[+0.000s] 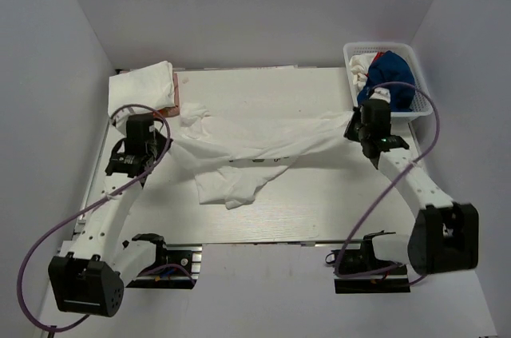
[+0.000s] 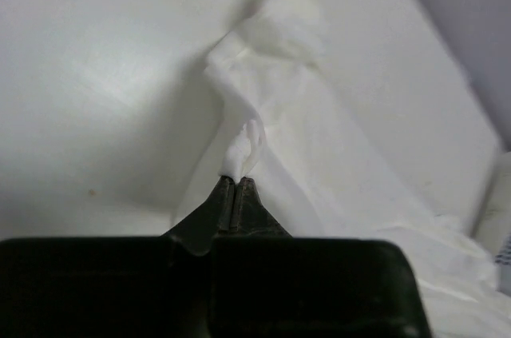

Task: Fold and stack the t-shirts

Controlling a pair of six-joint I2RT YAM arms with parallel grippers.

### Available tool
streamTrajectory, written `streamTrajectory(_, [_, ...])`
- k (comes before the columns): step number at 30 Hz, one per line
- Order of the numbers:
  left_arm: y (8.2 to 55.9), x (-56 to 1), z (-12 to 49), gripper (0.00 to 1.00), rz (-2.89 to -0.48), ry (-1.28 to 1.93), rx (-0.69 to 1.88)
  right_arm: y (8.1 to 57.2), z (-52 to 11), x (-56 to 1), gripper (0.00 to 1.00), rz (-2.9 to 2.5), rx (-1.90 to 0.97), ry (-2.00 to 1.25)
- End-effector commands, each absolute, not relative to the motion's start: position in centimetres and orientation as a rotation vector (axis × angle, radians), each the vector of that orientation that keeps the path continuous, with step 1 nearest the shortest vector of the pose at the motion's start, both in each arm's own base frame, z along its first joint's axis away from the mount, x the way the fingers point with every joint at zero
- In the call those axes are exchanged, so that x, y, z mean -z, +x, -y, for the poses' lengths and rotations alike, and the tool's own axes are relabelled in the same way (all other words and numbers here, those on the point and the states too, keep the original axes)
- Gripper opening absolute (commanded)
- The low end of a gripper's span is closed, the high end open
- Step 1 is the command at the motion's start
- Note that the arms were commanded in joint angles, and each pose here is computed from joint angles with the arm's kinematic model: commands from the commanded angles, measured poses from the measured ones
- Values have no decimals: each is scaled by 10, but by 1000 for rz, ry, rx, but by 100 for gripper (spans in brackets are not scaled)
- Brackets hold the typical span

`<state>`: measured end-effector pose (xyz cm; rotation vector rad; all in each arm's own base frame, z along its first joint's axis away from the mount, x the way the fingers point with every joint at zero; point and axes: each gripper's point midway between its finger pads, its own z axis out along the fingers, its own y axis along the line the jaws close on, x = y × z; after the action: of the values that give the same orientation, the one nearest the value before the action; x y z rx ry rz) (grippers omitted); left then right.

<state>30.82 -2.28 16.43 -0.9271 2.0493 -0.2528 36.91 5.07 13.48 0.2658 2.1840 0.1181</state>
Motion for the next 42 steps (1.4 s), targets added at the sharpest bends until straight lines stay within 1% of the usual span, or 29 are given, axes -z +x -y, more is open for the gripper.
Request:
streamTrajectory(1, [321,-256,12,0,-1807,-878,298,386,-55,-243,0,-1891,-176,173])
streamTrajectory(3, [321,-303,6,0,-1695,-863,314,379,-50,-300,0,-1767,-167,143])
streamTrajectory(5, [313,-350,-4,0,-1572,-855,312,374,-44,-323,0,-1710,-137,142])
streamTrajectory(6, [309,-366,-10,0,-1523,-866,303,364,-35,-356,0,-1628,-114,153])
streamTrajectory(8, [297,-410,-27,0,-1395,-887,264,353,-20,-381,0,-1563,-55,198])
streamTrajectory(10, [279,-452,-36,0,-1294,-890,263,338,-15,-420,0,-1470,-49,197])
streamTrajectory(12, [268,-479,-41,0,-1248,-853,242,327,-14,-449,0,-1409,-42,172])
streamTrajectory(13, [256,-507,-43,0,-1187,-831,259,314,-11,-472,0,-1351,-46,169])
streamTrajectory(14, [249,-520,-42,0,-1170,-801,254,305,-8,-492,0,-1306,-44,171])
streamTrajectory(15, [247,-532,-41,0,-1159,-779,256,298,-7,-503,0,-1281,-39,165])
streamTrajectory(16, [232,-561,-41,0,-1104,-748,278,288,-5,-515,0,-1257,-34,154])
streamTrajectory(17, [231,-573,-40,0,-1089,-730,283,270,-3,-547,0,-1183,-42,149])
streamTrajectory(18, [226,-582,-40,0,-1088,-704,269,262,-2,-555,0,-1165,-42,145])
streamTrajectory(19, [208,-609,-41,0,-1032,-681,286,254,-3,-564,0,-1143,-40,125])
streamTrajectory(20, [205,-619,-42,0,-1018,-665,272,235,0,-591,0,-1079,-48,127])
streamTrajectory(21, [199,-629,-42,0,-1005,-647,272,225,-1,-599,0,-1057,-55,112])
streamTrajectory(22, [179,-652,-45,0,-945,-636,285,217,1,-606,0,-1040,-46,109])
streamTrajectory(23, [171,-664,-46,0,-916,-627,286,189,4,-632,0,-963,-60,111])
streamTrajectory(25, [153,-690,-44,0,-871,-582,297,176,1,-640,0,-953,-77,85])
streamTrajectory(26, [145,-699,-44,0,-848,-564,303,152,4,-659,0,-899,-84,87])
streamTrajectory(27, [129,-713,-44,0,-809,-545,313,143,5,-664,0,-885,-90,82])
streamTrajectory(28, [122,-718,-43,0,-792,-534,324,140,3,-663,0,-896,-96,69])
streamTrajectory(29, [122,-721,-43,0,-782,-528,317,124,5,-676,0,-858,-97,70])
streamTrajectory(33, [104,-736,-48,0,-702,-531,326,117,6,-678,0,-856,-124,86])
streamTrajectory(36, [114,-735,-46,0,-713,-519,318,136,7,-665,0,-902,-133,128])
streamTrajectory(38, [151,-729,-38,0,-771,-506,310,152,10,-653,0,-943,-122,158])
streamTrajectory(39, [171,-723,-36,0,-807,-508,300,174,8,-641,0,-992,-121,174])
streamTrajectory(40, [210,-713,-31,0,-870,-512,281,189,8,-627,0,-1034,-115,197])
streamTrajectory(42, [257,-696,-25,0,-951,-513,249,216,11,-610,0,-1088,-94,243])
